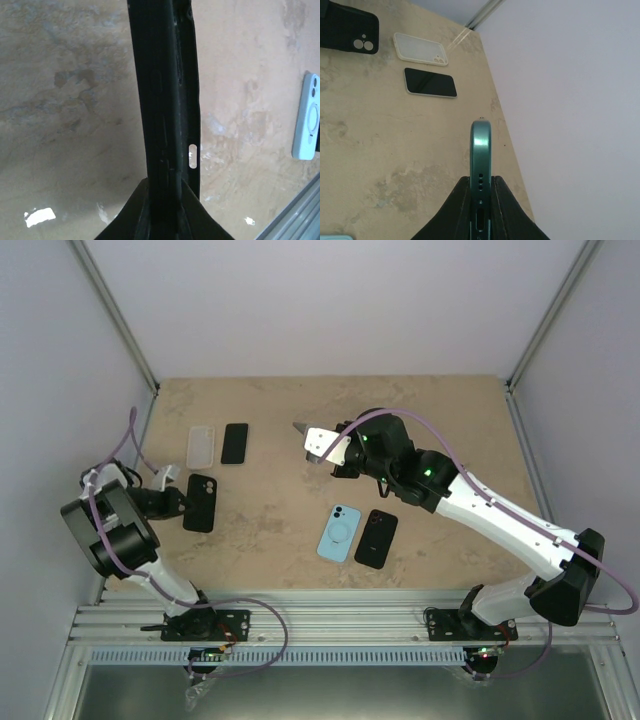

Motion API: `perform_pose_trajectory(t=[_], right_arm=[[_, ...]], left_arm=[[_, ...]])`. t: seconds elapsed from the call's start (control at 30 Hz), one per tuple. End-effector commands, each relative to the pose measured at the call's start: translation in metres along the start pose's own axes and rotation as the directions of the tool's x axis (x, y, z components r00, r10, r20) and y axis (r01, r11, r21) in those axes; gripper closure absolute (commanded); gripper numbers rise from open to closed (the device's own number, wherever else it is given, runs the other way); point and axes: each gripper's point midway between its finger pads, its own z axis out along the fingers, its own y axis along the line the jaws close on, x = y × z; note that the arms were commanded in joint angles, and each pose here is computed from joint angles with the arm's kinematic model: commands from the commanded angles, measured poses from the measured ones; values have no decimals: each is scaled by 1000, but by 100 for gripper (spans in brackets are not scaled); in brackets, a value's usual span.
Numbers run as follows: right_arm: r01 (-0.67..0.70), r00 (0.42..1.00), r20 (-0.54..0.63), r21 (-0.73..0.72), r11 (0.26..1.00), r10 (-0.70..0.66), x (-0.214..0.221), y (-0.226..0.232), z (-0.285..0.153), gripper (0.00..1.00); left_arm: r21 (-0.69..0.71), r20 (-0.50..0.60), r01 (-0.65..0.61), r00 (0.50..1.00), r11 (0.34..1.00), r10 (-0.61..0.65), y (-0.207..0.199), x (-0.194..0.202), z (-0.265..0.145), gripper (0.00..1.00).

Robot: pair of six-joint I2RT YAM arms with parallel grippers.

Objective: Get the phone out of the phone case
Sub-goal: Place the phone case at the center of the board.

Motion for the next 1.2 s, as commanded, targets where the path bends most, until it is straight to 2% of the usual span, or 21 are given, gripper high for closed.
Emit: perform_pose_trajectory(t=[0.0, 0.23, 0.47, 0.73, 1.0, 1.07, 1.17], right_arm=[[-20, 999, 41, 26, 999, 19, -11, -6, 0, 99], [-18, 999, 37, 26, 999, 17, -10, -6, 1, 100], [-19, 999, 37, 23, 1000, 18, -11, -6, 3, 99], [-16, 999, 36, 16, 1000, 15, -13, -4, 7, 99], [-4, 999, 32, 38, 999, 3, -15, -8, 8, 100], [6, 1000, 26, 63, 998, -7, -14, -12, 9, 99], [21, 1000, 16, 110, 994, -23, -14, -20, 8, 99]], left_arm=[[-19, 17, 21, 1000, 1000, -21, 22, -6, 7, 100], [-27, 7, 100, 995, 995, -100, 44, 0, 15, 100], [-102, 10, 112, 994, 988, -112, 68, -2, 20, 100], [-190, 27, 131, 991, 973, -128, 89, -8, 23, 91], [-303, 58, 146, 989, 942, -135, 99, -18, 15, 55], [-319, 91, 149, 988, 936, -127, 97, -27, 5, 48], [-333, 159, 142, 983, 932, -93, 85, -50, -19, 44]])
